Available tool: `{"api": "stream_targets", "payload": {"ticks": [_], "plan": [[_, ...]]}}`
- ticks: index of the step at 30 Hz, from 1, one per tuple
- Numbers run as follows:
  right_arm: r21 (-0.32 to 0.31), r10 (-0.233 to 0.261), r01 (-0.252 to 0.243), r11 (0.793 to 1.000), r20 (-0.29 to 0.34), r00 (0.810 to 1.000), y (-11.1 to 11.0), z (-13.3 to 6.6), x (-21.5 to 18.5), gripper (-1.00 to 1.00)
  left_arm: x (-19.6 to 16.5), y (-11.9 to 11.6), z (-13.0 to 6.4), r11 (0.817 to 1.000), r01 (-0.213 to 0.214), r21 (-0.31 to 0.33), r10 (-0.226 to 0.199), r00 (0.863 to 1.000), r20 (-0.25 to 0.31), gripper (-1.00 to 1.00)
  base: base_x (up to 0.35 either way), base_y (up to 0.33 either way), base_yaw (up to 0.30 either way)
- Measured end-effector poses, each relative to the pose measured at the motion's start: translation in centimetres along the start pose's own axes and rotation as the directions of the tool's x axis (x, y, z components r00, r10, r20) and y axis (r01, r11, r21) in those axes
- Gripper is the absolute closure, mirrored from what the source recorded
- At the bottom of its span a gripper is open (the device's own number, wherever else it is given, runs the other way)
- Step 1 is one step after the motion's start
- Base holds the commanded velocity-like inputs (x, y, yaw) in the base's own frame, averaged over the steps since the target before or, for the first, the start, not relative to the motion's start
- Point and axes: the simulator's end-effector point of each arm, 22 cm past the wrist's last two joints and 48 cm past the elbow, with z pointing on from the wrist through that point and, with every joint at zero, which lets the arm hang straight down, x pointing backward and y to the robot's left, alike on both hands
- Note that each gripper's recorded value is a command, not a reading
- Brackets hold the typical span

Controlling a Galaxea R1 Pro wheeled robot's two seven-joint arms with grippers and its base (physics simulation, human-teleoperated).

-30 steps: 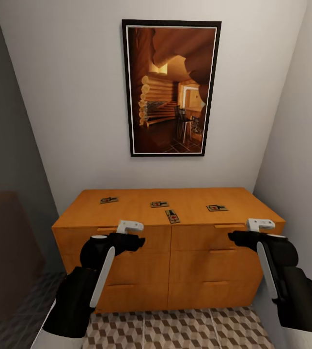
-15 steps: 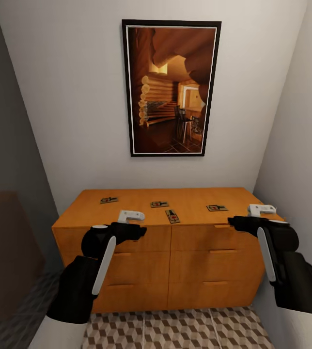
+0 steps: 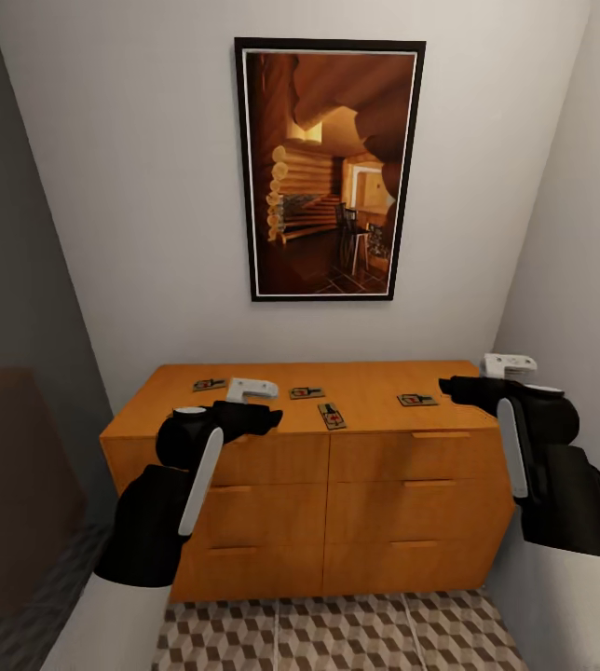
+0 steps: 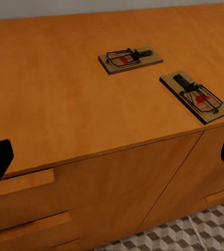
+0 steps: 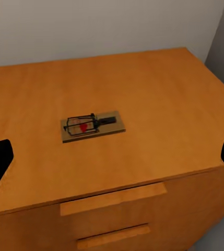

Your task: Take the four mousetraps from the cabinet in the bathroom and place them on the bathroom floor. Make sure all four end up on the same floor surface, and ensure that at least two of them are either under or directly next to the same bathroom sink.

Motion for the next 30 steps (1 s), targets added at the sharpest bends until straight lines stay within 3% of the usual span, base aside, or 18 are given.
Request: {"api": "stream_targets", "payload": {"ticks": [6,17,22,30], "plan": [[-0.012,0.013,-0.012,1.000,0.060,0.998,0.5,-0.5,-3.8,-1.00,-1.5,0.5,-0.2,1.000,-0.013,-0.014,0.013,1.000,0.024,-1.00,0.000,0.000,0.000],[-0.028,0.027,-0.024,0.999,0.102,0.994,1.2,-0.9,-6.6,-1.00,-2.6,1.6,-0.4,0.999,-0.027,-0.037,0.029,0.999,0.037,-1.00,0.000,0.000,0.000],[-0.031,0.029,-0.026,0.999,0.093,0.995,1.4,-0.6,-6.5,-1.00,-4.1,2.2,-0.5,0.998,-0.037,-0.046,0.039,0.998,0.056,-1.00,0.000,0.000,0.000],[-0.039,0.030,-0.029,0.999,0.028,0.999,2.0,1.0,-4.4,-1.00,-5.5,3.3,0.2,0.998,-0.055,-0.038,0.057,0.997,0.050,-1.00,0.000,0.000,0.000]]}}
